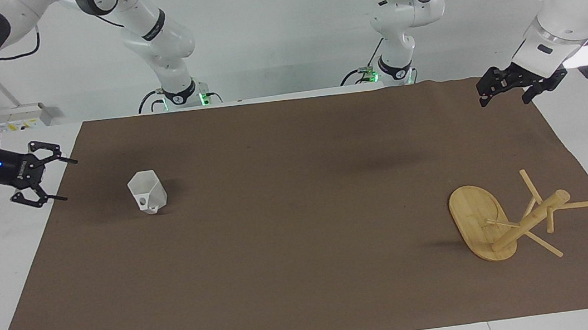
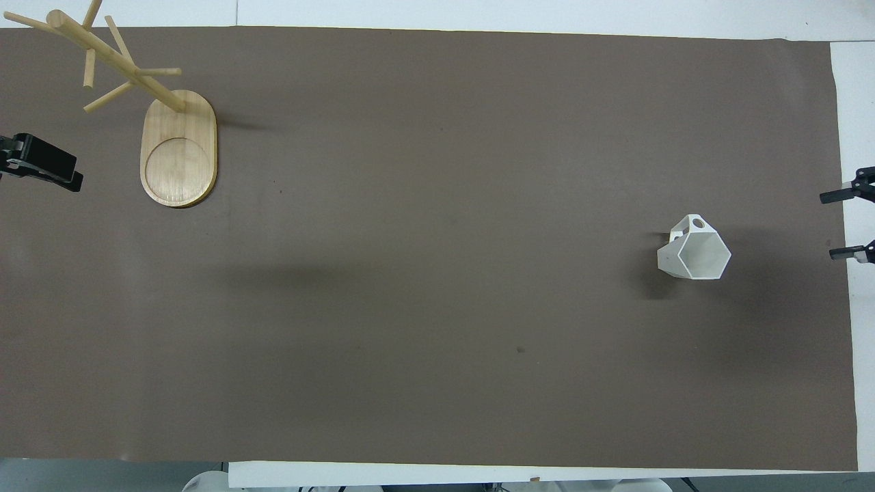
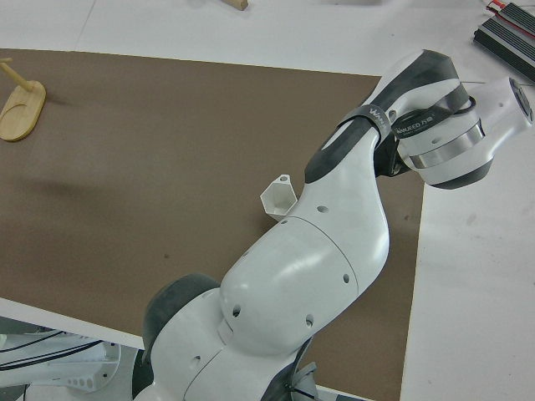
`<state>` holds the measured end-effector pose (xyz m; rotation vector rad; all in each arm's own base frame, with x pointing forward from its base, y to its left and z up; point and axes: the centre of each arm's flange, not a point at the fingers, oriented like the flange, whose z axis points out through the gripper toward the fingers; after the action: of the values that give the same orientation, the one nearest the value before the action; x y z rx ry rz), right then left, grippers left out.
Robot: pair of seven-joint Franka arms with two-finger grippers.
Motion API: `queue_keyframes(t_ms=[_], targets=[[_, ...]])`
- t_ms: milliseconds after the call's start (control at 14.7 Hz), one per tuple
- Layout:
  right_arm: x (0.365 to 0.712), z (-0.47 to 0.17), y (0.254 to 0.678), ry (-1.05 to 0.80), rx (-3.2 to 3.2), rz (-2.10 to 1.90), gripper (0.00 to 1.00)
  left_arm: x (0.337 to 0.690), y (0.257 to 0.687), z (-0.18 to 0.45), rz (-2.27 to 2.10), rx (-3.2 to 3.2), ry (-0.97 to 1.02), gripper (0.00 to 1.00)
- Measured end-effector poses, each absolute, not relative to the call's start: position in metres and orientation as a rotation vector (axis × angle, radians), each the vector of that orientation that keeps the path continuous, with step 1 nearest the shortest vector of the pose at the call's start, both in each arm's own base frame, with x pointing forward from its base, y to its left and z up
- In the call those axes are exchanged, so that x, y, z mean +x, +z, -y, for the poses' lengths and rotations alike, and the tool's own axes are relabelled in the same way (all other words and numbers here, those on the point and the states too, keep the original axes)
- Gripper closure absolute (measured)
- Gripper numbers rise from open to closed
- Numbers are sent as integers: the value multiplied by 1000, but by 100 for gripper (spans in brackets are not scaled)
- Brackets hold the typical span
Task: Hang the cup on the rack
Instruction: 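Grasp the white hexagonal mug with the right gripper and lift it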
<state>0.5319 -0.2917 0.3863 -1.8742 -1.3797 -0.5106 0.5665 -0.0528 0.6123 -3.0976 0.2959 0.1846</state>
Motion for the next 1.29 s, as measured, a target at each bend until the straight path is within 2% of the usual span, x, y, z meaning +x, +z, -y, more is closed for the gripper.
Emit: queue_keyframes(t_ms=[476,613,1293], targets=[[533,275,234,-786,-1436,1447,0,567,612,53,-296,-3098,185,0],[528,261,204,-856,-1350,1446,0,567,612,53,-296,-3098,185,0],[513,218,186,-990,-1208,1436,0,567,612,53,-296,-3098,185,0]])
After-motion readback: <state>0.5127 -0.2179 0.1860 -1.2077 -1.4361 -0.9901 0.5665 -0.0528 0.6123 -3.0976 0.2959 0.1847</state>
